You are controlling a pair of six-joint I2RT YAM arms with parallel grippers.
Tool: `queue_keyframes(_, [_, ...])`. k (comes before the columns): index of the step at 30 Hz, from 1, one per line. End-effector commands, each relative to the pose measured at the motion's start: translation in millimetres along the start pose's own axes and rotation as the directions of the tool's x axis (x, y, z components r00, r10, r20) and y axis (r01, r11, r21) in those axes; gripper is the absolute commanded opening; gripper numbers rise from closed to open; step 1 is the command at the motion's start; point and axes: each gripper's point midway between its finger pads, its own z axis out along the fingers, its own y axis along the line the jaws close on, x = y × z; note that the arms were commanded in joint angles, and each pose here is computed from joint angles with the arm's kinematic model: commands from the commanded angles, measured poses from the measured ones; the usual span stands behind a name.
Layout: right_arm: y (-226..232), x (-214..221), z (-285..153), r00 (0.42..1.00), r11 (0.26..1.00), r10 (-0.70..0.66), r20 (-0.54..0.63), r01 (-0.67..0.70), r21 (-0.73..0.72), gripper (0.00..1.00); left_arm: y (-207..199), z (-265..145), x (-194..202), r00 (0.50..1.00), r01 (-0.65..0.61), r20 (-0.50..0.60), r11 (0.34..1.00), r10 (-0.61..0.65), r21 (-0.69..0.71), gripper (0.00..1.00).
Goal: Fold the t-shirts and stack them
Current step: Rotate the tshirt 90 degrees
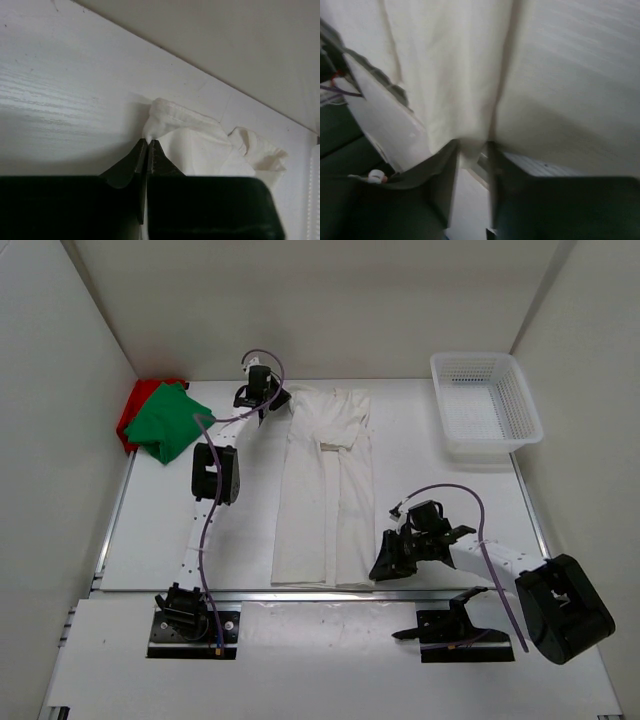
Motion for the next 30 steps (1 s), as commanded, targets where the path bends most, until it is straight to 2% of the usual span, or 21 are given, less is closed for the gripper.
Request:
queue_keyframes(1, [-17.1, 11.8, 5.9, 0.998, 0.997, 0.032, -0.046, -0.028, 0.077, 0.22, -25.8, -1.5, -24.9, 0.997, 0.036, 0.064, 0.995, -0.042, 0.088, 0.09])
queue_keyframes(2, [-16.9, 13.0, 6.1, 0.998, 0.997, 0.042, -0.052, -0.038, 0.073, 0.1, -25.0, -1.1, -26.2, 0.997, 0.04, 0.065, 0.995, -0.046, 0.092, 0.04])
queue_keyframes(4, [-18.7, 11.1, 3.8, 0.998, 0.997, 0.047, -0.03, -0.045, 0.062, 0.0, -25.3, 2.7, -24.1, 0.996, 0.055, 0.067, 0.993, -0.062, 0.102, 0.0])
queue_keyframes(7, [-22.1, 8.1, -1.9, 0.998, 0.997, 0.064, -0.001, -0.064, 0.052, 0.0, -25.8, 3.9, -27.7, 0.994, 0.082, 0.069, 0.989, -0.091, 0.123, 0.0])
queue_keyframes(16, [-28.6, 18.9, -7.1, 0.992, 0.987, 0.126, -0.022, -0.123, 0.103, 0.0, -38.0, -3.4, -80.0, 0.968, 0.109, 0.195, 0.964, -0.158, 0.241, 0.0])
queue_keyframes(18, [-27.4, 12.9, -8.6, 0.992, 0.987, 0.129, -0.005, -0.127, 0.096, 0.0, -37.3, -3.1, -80.2, 0.968, 0.112, 0.193, 0.962, -0.163, 0.251, 0.09])
queue_keyframes(20, [-28.3, 13.1, -8.4, 0.993, 0.988, 0.119, -0.008, -0.118, 0.101, 0.0, -36.2, -3.8, -78.6, 0.972, 0.108, 0.174, 0.959, -0.156, 0.261, 0.34])
queue_keyframes(22, [-26.3, 7.2, -8.5, 0.994, 0.989, 0.112, 0.009, -0.112, 0.1, 0.01, -31.5, -4.6, -77.8, 0.977, 0.101, 0.158, 0.962, -0.144, 0.254, 0.51])
queue_keyframes(24, [-23.1, 3.5, -9.7, 0.994, 0.991, 0.102, 0.025, -0.104, 0.088, 0.08, -16.4, -4.8, -75.8, 0.981, 0.121, 0.123, 0.967, -0.151, 0.223, 0.7])
queue_keyframes(27, [-17.0, -1.5, -12.1, 0.996, 0.994, 0.07, 0.055, -0.074, 0.075, 0.33, -17.1, -15.1, -74.2, 0.988, 0.121, 0.072, 0.975, -0.136, 0.184, 0.81])
queue_keyframes(29, [-16.1, -3.9, -15.2, 0.995, 0.995, 0.06, 0.083, -0.066, 0.071, 0.41, -18.8, -23.0, -67.4, 0.993, 0.11, 0.026, 0.98, -0.116, 0.168, 0.82])
queue_keyframes(30, [-16.7, -7.7, -16.7, 0.993, 0.995, 0.056, 0.106, -0.064, 0.072, 0.44, -17.7, -26.2, -53.2, 0.994, 0.107, -0.026, 0.984, -0.104, 0.144, 0.78])
